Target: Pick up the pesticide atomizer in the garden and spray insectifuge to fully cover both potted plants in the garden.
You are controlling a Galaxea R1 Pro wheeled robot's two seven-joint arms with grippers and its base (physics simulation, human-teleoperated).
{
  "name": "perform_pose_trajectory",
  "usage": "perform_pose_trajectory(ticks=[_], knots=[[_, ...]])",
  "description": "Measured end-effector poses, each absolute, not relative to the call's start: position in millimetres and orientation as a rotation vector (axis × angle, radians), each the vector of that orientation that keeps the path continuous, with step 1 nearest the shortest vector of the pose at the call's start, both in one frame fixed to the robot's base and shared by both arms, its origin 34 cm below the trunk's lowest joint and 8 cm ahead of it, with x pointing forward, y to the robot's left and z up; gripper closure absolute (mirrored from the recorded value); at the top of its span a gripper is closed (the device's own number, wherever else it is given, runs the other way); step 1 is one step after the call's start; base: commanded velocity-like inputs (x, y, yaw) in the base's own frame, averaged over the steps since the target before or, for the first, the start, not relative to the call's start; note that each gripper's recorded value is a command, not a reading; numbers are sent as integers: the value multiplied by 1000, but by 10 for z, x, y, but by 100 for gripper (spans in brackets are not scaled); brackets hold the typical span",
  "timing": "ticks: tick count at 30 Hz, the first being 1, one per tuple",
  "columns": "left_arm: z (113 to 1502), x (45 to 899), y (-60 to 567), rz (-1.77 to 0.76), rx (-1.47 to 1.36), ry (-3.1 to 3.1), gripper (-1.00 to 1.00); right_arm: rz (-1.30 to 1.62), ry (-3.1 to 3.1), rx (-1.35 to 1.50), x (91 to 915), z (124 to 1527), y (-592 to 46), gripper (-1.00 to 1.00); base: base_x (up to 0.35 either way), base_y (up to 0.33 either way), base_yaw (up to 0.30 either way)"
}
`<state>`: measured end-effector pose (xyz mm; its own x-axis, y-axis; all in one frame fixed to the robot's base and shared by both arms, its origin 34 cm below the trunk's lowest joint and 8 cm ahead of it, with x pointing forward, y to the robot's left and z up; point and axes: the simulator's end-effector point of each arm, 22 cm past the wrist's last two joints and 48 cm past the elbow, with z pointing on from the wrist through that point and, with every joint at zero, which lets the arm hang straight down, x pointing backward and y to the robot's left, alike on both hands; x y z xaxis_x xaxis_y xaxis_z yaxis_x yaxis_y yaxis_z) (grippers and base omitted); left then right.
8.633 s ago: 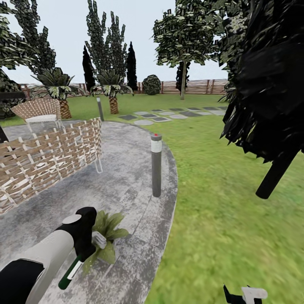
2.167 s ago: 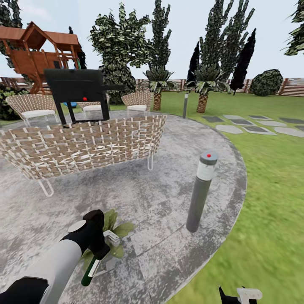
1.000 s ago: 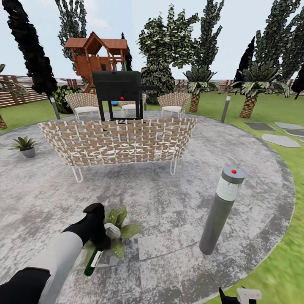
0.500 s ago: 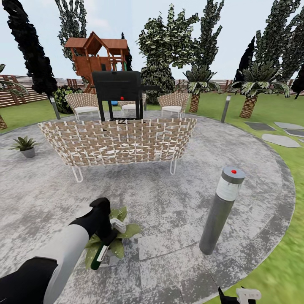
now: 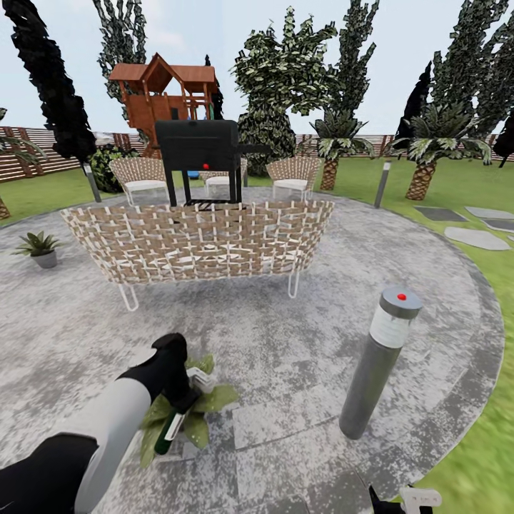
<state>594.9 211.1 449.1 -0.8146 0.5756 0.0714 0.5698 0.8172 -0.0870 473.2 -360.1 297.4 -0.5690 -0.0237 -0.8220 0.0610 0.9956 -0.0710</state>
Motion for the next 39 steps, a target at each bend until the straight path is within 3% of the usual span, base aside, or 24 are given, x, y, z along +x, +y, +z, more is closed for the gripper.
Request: perform_pose_trajectory(ticks=[18,39], knots=[[4846,6057,1522,233,-1025,-2852,100,-110,2174,23,4730,2971,-3593,-100,3,0,0],[4642,5796,1606,243,-986,-2768,100,-115,2174,22,4732,2974,-3620,-100,-32,-30,0]])
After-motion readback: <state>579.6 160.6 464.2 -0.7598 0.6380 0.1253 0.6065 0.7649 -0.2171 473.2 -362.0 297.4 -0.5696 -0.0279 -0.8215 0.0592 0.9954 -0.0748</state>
